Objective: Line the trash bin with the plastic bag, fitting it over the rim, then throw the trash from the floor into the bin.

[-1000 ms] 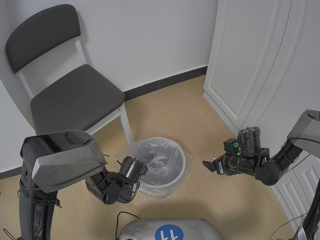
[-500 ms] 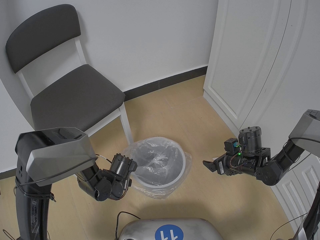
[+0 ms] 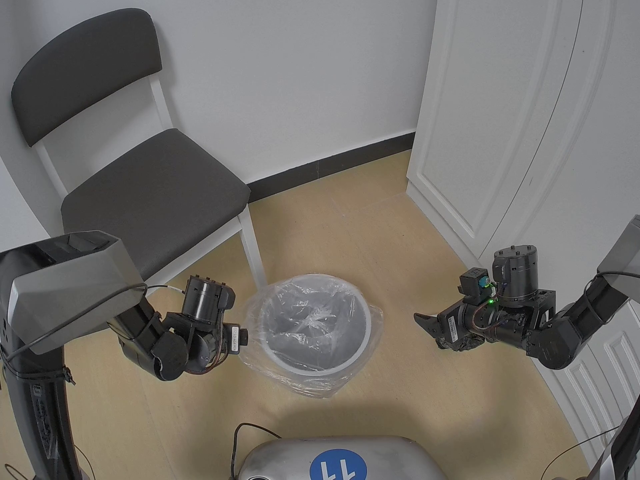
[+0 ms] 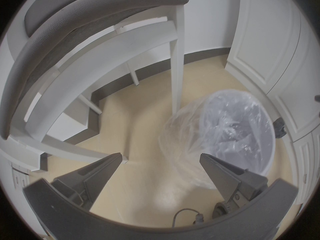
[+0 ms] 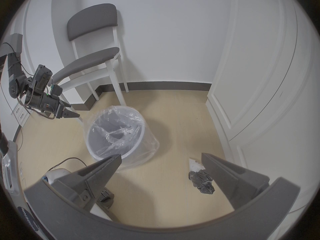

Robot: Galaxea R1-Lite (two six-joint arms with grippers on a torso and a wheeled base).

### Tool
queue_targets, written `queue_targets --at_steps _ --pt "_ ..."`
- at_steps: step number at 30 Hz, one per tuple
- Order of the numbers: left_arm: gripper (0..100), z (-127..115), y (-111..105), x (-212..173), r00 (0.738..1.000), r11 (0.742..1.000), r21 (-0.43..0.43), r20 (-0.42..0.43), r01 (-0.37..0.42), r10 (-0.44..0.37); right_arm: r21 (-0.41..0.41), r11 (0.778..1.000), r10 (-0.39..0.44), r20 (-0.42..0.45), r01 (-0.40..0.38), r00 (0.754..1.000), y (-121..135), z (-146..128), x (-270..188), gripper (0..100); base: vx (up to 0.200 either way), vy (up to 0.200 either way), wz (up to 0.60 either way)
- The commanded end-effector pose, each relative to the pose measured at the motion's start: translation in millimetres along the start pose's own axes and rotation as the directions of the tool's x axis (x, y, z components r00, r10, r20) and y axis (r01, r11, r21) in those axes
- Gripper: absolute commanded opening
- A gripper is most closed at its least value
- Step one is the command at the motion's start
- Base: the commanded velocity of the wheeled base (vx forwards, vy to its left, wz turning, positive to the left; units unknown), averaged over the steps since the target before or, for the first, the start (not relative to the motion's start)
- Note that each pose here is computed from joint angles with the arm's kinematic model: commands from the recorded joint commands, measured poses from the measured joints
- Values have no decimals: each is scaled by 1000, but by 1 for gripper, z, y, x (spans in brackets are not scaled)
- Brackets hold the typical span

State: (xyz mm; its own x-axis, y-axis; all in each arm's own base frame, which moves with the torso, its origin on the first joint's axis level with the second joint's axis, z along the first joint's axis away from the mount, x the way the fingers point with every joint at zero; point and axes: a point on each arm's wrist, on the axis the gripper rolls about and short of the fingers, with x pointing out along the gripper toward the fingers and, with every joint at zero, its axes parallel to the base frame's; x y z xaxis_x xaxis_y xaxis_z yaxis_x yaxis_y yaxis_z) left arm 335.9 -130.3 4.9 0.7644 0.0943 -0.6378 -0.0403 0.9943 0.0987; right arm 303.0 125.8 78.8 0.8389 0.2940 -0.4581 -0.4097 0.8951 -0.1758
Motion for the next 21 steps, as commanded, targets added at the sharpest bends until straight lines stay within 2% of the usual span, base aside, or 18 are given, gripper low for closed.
queue_targets --at_steps 1,5,14,21 --pt "100 6 -2 16 1000 1000 -15 11 25 -25 -13 1000 -22 -12 21 1000 0 -2 2 100 0 0 0" --pt "100 5 -7 29 999 999 7 -1 34 -34 -36 997 -71 -34 69 997 0 -6 6 100 0 0 0" --pt "100 -4 -17 78 999 1000 16 -27 19 -19 -31 996 -83 -37 82 996 -4 -7 8 100 0 0 0" --pt "100 2 -2 86 1000 999 -34 -17 -10 9 -22 996 -93 -31 92 995 -10 -5 9 100 0 0 0"
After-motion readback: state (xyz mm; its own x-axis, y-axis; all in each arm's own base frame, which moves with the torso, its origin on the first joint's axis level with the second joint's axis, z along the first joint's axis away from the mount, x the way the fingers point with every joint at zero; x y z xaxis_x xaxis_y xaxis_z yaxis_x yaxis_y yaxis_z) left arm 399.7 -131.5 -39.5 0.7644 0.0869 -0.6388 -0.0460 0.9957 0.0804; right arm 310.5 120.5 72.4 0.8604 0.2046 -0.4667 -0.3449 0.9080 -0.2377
